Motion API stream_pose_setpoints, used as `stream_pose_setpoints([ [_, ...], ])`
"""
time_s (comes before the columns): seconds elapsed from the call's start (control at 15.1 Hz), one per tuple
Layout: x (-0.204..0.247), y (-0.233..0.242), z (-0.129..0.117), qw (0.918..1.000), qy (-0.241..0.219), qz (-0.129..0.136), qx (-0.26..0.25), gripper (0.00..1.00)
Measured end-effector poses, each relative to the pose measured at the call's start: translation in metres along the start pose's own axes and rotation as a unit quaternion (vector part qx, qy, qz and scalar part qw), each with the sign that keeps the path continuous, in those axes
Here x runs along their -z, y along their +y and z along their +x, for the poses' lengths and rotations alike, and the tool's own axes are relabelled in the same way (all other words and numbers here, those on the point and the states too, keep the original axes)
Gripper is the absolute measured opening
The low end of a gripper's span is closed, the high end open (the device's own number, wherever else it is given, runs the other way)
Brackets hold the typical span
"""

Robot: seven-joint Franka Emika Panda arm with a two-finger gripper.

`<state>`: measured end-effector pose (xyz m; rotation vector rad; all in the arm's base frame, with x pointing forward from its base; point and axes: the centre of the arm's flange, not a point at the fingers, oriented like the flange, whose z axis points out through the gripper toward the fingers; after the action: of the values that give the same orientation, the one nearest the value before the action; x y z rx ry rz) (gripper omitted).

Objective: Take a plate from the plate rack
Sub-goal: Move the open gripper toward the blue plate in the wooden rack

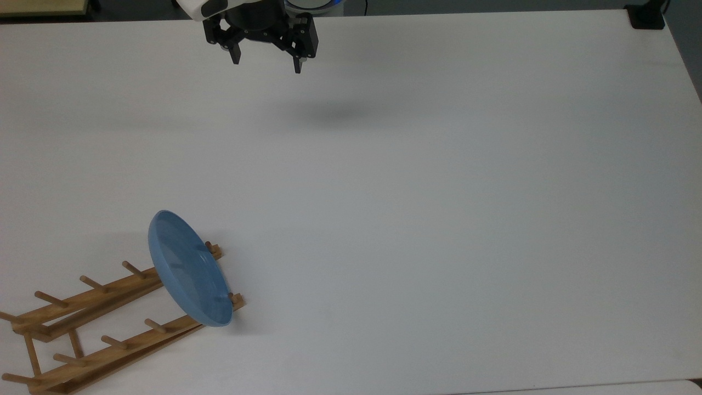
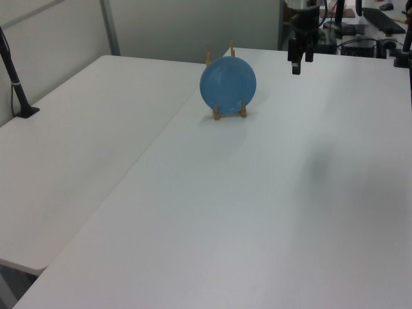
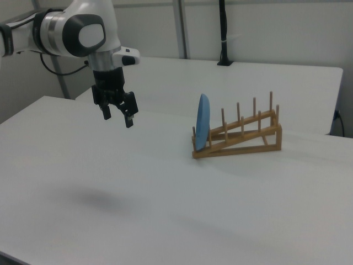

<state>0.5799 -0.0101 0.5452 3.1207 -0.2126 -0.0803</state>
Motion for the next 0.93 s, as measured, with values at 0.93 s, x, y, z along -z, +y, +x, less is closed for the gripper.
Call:
stream_pose_setpoints([
  [0.93, 0.013, 0.010, 0.009, 0.9989, 0.041, 0.004, 0.023, 1.00],
])
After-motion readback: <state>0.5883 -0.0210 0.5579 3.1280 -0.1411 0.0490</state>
